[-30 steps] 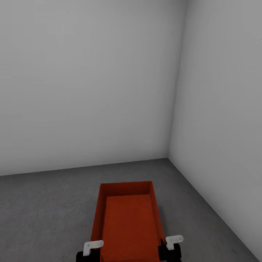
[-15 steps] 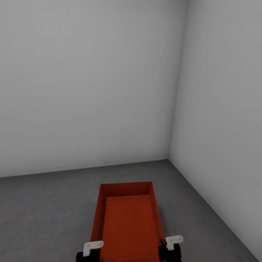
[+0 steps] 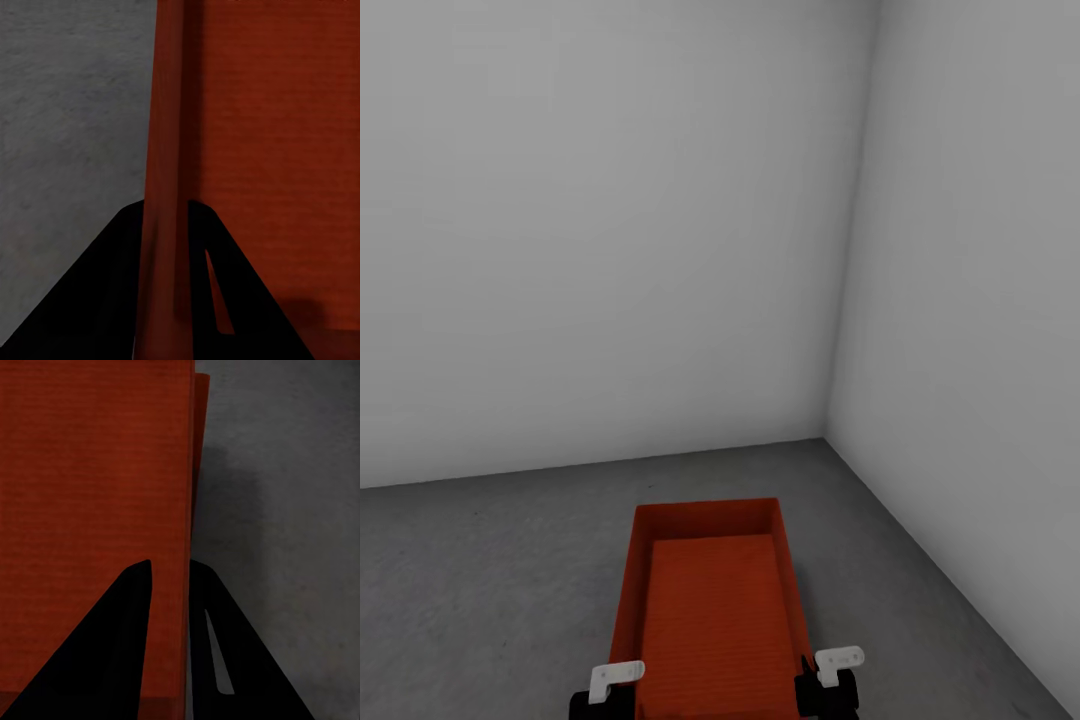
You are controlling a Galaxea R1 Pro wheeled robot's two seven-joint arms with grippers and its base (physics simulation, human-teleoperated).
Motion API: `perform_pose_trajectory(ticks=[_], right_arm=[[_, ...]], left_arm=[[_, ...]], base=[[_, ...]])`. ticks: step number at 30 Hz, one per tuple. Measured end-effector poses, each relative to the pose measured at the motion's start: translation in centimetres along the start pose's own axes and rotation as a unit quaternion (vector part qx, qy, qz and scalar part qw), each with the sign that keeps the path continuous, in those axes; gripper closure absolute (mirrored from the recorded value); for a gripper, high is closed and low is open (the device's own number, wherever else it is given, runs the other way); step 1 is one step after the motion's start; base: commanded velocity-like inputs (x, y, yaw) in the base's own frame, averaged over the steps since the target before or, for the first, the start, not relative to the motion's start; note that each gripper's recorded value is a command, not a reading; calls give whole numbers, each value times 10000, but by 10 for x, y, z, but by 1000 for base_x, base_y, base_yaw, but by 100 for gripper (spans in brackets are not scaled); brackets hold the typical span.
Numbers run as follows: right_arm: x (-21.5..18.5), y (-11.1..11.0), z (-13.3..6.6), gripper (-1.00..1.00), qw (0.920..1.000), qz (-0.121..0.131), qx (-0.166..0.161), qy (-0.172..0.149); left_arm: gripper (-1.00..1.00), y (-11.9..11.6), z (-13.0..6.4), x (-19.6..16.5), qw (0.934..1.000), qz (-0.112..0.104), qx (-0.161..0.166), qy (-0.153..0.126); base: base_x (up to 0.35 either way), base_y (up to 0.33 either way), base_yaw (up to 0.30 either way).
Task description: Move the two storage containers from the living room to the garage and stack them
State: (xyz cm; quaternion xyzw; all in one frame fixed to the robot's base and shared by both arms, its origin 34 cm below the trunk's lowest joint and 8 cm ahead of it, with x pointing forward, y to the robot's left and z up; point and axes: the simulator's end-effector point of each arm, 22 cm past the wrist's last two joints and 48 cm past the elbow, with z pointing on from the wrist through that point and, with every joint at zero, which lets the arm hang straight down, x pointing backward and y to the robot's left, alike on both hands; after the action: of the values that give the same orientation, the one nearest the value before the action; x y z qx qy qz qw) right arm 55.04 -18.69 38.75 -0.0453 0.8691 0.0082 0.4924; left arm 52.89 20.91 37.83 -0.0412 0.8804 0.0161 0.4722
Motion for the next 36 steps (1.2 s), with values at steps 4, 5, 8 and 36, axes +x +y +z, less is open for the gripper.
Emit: perform_pose_trajectory(ticks=[4,5,8,36], right_arm=[[0,0,0,100,10000,2,1,-1],[0,0,0,100,10000,3,1,-1],[0,0,0,100,10000,3,1,-1],[0,0,1,100,10000,-9,-2,-23]], left_arm=[[100,0,0,0,10000,-2,1,-1],[100,0,0,0,10000,0,1,-1],[100,0,0,0,10000,2,0,-1],[-100,13,1,6,9998,11,-167,51]], base=[[0,0,0],[0,0,0],[0,0,0],[0,0,0]])
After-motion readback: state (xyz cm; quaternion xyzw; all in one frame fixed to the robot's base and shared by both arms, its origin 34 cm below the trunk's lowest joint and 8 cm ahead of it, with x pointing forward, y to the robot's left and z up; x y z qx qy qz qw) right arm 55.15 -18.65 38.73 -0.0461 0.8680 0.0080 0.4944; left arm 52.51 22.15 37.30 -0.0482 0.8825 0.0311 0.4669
